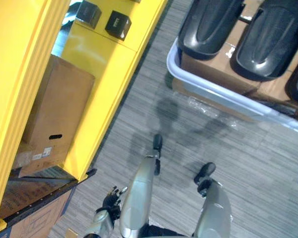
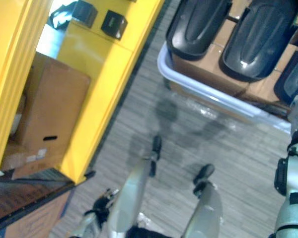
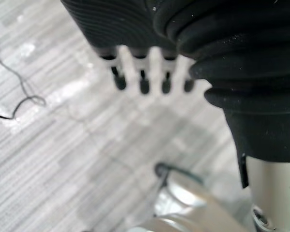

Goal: Walk over and take plastic housings, then place them on the shelf

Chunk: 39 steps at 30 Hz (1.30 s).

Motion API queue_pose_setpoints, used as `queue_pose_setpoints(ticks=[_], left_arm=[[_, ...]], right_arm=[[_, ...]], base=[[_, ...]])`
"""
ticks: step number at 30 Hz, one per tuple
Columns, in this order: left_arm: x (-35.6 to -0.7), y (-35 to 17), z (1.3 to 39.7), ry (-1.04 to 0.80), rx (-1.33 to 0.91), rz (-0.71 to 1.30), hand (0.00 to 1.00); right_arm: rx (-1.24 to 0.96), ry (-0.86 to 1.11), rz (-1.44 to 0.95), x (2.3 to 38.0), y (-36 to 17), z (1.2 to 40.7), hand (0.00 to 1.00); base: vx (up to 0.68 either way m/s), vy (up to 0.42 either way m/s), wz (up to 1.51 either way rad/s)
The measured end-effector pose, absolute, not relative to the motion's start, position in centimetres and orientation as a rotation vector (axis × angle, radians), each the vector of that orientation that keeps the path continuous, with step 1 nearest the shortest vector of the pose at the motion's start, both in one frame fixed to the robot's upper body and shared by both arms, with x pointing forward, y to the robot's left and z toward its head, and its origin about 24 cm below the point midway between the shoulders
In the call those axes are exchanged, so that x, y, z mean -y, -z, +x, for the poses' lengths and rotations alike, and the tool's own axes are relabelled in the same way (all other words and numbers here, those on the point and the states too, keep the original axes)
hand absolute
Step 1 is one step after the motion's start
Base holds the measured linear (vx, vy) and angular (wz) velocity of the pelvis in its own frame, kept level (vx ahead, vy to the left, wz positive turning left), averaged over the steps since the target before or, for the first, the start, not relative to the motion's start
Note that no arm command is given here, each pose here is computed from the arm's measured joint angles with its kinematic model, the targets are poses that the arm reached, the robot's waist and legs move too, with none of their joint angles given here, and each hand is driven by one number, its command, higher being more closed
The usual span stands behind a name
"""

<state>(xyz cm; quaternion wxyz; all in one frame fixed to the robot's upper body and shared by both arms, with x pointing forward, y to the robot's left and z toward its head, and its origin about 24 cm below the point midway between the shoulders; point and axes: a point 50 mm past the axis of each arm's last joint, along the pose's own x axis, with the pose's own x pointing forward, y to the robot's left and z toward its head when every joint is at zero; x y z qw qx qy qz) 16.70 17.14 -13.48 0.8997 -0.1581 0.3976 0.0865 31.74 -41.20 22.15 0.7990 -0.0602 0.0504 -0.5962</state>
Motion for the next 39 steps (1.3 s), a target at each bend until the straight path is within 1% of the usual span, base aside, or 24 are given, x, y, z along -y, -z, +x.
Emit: queue_pose_setpoints(ticks=[5,12,19,29,32,37,39], left_arm=[[-17.1,13.5,16.7,-0.174,-0.821,-0.33,0.0],[-16.8,13.6,16.6,-0.19,-0.818,-0.361,0.0],[-16.8,13.5,16.6,-0.172,-0.81,-0.352,0.0],[-16.8,13.6,16.4,-0.17,-0.818,-0.342,0.0],[-16.9,13.6,16.3,-0.175,-0.816,-0.341,0.0],[-17.1,13.5,16.1,-0.18,-0.807,-0.341,0.0],[-17.2,13.6,15.8,-0.185,-0.808,-0.343,0.0]], right_arm=[[-0.151,1.24,-0.15,41.3,-22.3,31.7,1.0],[-0.259,1.268,-0.161,43.1,-21.9,30.1,1.0],[-0.343,1.273,-0.223,43.5,-21.2,29.6,1.0],[-0.36,1.278,-0.3,43.6,-21.0,29.5,1.0],[-0.354,1.295,-0.359,43.4,-21.0,29.6,1.0],[-0.313,1.319,-0.463,43.0,-21.8,29.9,1.0],[-0.251,1.311,-0.508,42.6,-22.8,30.4,1.0]], base=[[0.0,0.0,0.0],[0.0,0.0,0.0],[0.0,-0.003,0.0],[0.0,0.0,0.0],[0.04,-0.01,-0.01],[0.01,-0.004,-0.01],[0.01,-0.012,-0.04]])
